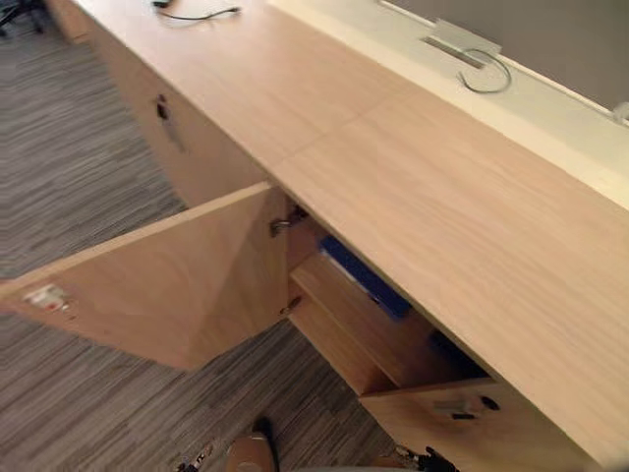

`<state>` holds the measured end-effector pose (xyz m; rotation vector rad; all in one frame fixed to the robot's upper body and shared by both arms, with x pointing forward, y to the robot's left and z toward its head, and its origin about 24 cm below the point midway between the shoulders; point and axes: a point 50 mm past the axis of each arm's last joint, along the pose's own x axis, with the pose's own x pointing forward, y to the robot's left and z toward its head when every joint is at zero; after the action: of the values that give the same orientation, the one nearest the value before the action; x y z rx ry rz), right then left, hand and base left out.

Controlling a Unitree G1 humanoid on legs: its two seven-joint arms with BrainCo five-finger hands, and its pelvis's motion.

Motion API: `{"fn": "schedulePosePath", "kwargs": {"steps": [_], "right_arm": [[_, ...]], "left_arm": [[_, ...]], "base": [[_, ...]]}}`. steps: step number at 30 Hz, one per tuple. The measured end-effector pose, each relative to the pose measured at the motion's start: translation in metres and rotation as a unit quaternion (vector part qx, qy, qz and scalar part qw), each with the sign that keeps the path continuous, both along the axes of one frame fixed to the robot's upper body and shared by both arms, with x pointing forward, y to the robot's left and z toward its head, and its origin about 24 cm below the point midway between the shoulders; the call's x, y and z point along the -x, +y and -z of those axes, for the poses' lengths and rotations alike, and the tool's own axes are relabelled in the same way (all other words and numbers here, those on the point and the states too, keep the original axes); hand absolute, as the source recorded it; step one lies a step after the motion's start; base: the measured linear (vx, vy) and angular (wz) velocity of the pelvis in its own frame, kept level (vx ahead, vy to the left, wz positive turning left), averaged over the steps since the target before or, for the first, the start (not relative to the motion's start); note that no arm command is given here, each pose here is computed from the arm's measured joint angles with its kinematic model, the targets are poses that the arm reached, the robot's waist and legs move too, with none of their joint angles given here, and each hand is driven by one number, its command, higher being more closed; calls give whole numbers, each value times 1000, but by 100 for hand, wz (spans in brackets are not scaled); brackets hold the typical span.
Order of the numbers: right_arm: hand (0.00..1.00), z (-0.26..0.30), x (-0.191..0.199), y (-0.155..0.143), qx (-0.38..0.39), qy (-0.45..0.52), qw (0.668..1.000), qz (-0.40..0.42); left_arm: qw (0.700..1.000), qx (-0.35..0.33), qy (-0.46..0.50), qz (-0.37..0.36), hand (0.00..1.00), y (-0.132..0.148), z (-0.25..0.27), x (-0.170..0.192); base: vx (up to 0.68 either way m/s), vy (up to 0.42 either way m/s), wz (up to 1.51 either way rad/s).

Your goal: Walk over to the cabinet, pick up the folder, carry it to the office cabinet, place the folder inside the office cabinet, then close the office cabinet door

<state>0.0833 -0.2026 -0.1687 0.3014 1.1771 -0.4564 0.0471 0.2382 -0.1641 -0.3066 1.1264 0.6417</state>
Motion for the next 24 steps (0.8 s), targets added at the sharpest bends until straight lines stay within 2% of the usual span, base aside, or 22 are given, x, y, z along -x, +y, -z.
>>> {"fn": "schedulePosePath", "kwargs": {"steps": [6,16,24], "right_arm": [[0,-6,-16,-8,22,-24,999,-14],[0,-6,-20,-1,19,-23,998,-49],[0,-4,-16,1,14,-14,999,-47]], "left_arm": [[999,13,16,48,0,-15,4,0],[998,1,24,54,0,-11,3,2],[999,-3,23,48,0,-7,3,2]], "base": [[-59,43,10],[-42,-16,-9],[11,-6,-2]]}}
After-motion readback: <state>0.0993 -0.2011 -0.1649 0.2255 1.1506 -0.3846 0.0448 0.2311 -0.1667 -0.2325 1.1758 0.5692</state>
